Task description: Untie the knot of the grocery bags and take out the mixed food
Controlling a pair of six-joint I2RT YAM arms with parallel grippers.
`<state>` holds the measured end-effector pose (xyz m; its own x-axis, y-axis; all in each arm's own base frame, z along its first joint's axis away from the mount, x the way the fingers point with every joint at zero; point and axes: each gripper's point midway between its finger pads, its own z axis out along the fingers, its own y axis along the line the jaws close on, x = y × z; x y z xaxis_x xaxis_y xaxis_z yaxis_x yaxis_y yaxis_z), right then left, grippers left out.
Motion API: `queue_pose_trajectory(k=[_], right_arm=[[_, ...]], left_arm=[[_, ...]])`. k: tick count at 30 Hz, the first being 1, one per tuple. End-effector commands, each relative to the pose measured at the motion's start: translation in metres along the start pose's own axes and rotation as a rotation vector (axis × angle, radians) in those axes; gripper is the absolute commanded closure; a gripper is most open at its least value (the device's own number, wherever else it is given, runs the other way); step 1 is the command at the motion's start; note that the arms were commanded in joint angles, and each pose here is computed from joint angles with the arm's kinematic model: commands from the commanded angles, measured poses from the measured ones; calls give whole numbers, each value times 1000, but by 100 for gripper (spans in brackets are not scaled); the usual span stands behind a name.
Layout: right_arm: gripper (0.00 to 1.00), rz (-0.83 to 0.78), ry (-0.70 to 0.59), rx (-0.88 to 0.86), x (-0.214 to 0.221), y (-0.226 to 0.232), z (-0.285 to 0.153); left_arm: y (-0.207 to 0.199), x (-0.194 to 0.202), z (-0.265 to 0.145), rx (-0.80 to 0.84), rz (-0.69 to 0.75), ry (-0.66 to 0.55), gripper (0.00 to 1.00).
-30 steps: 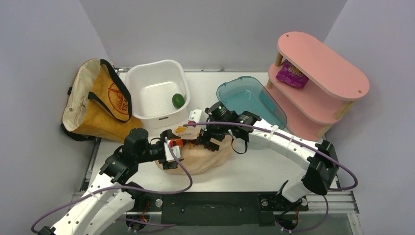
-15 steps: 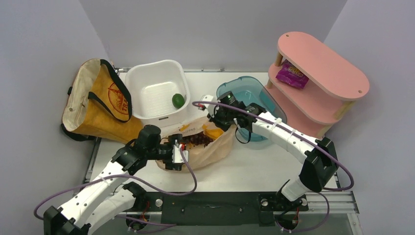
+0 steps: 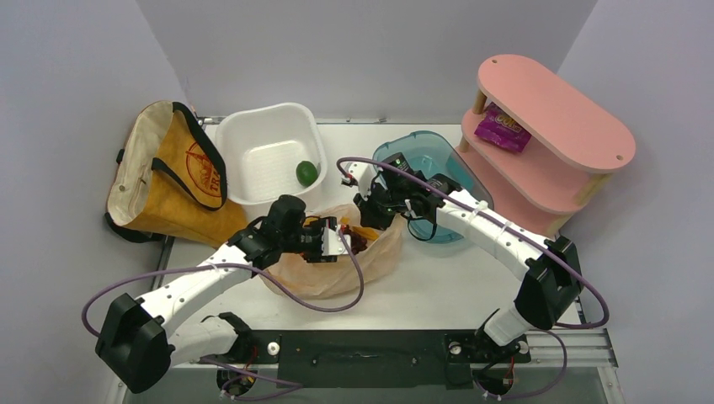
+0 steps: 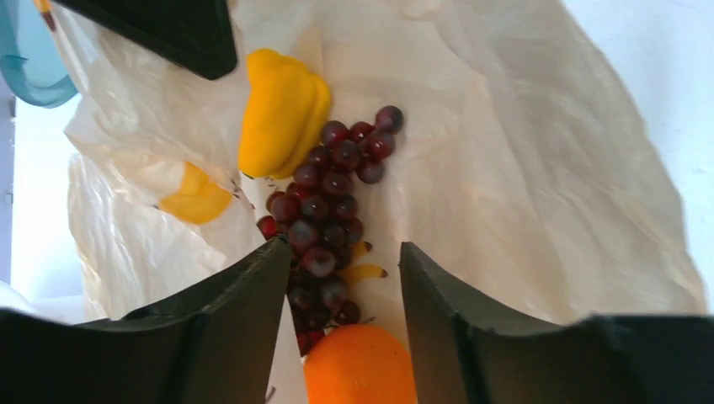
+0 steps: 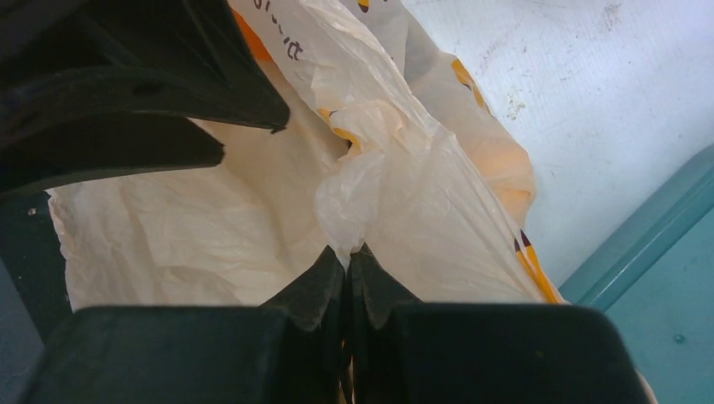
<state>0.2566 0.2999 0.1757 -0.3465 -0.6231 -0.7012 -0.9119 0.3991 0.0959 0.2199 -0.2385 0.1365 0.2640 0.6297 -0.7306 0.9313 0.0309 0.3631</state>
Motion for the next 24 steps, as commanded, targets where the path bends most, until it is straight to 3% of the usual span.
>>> queue_pose_trajectory(k=[1, 6, 10, 16, 24], right_arm=[[100, -1, -69, -39, -22, 6, -6], [100, 101, -101, -25, -27, -12, -6], [100, 173, -131, -26, -34, -25, -7], [100, 195, -132, -60, -33, -23, -5], [100, 201, -145, -91, -38, -20, -3]], left_arm=[[31, -12, 10, -102, 24, -56, 58], [27, 0, 17, -58, 65, -69, 63], [29, 3, 23, -72, 97, -81, 50], [39, 29, 39, -70, 70, 36, 35], [54, 59, 61, -38, 58, 158, 29]])
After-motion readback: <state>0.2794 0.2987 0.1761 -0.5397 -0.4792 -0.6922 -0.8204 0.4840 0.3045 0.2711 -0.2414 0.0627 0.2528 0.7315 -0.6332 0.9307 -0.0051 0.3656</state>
